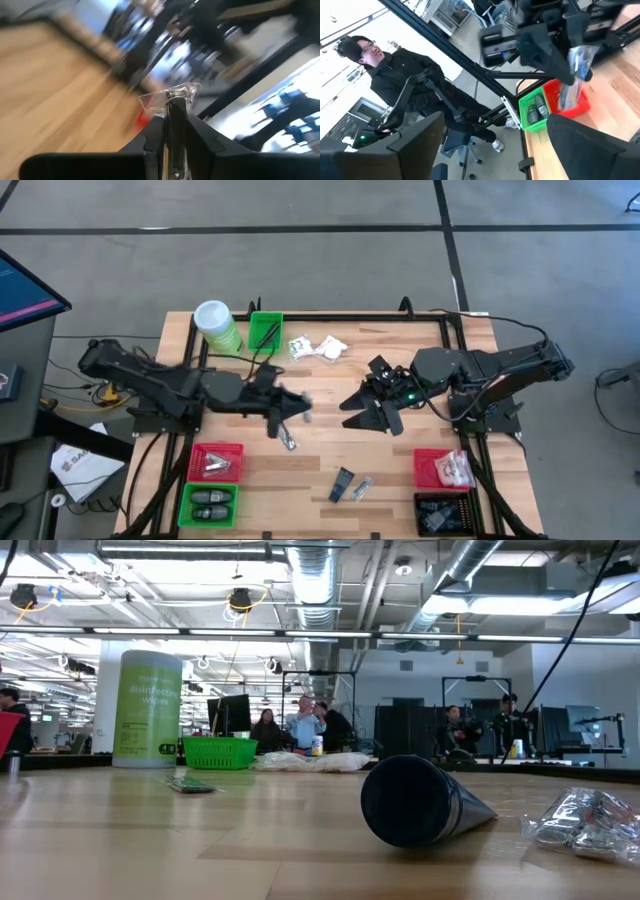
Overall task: Pick & Place Travel size toiletries
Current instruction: Put the nail cutter into the left red bin
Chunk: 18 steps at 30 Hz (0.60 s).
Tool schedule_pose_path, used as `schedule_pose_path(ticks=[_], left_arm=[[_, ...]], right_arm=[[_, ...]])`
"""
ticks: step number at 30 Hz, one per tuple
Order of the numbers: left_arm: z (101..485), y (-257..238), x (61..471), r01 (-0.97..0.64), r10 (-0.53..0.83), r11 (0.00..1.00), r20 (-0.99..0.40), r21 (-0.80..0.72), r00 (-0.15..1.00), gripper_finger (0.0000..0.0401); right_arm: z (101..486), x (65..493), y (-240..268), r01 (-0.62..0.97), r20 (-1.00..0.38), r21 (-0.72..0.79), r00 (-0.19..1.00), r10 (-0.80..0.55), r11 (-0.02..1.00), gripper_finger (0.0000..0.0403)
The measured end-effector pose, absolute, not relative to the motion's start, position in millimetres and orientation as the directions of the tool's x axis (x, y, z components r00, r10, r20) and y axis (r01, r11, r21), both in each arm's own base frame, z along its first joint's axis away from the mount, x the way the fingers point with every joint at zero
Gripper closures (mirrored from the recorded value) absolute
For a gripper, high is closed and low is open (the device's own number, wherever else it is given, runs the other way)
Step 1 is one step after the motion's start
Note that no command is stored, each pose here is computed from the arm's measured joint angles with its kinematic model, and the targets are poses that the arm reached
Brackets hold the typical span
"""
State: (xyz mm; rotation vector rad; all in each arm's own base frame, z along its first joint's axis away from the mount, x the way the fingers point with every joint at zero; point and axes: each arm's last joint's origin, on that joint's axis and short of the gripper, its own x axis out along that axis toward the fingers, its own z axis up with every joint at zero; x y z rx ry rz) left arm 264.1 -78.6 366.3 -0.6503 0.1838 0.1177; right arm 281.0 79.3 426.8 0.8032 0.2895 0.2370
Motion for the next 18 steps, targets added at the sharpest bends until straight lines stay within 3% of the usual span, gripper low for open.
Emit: schedule_pose_path(ticks=[11, 18], left_arm=[[329.0, -106.0, 198.9, -0.504, 0.053, 0.699, -0.667, -0.507, 0.743, 0.0359], [300.0, -130.2, 173.4, -0.605, 0.077, 0.741, -0.858, -0.291, 0.507, 0.0359]], right_arm=[[427.2, 281.0, 79.3, -0.126, -0.16, 0.706, 0.93, 0.33, 0.697, 0.0049], [427.4, 282.9, 72.2, -0.118, -0.158, 0.687, 0.939, 0.306, 0.717, 0.0049]])
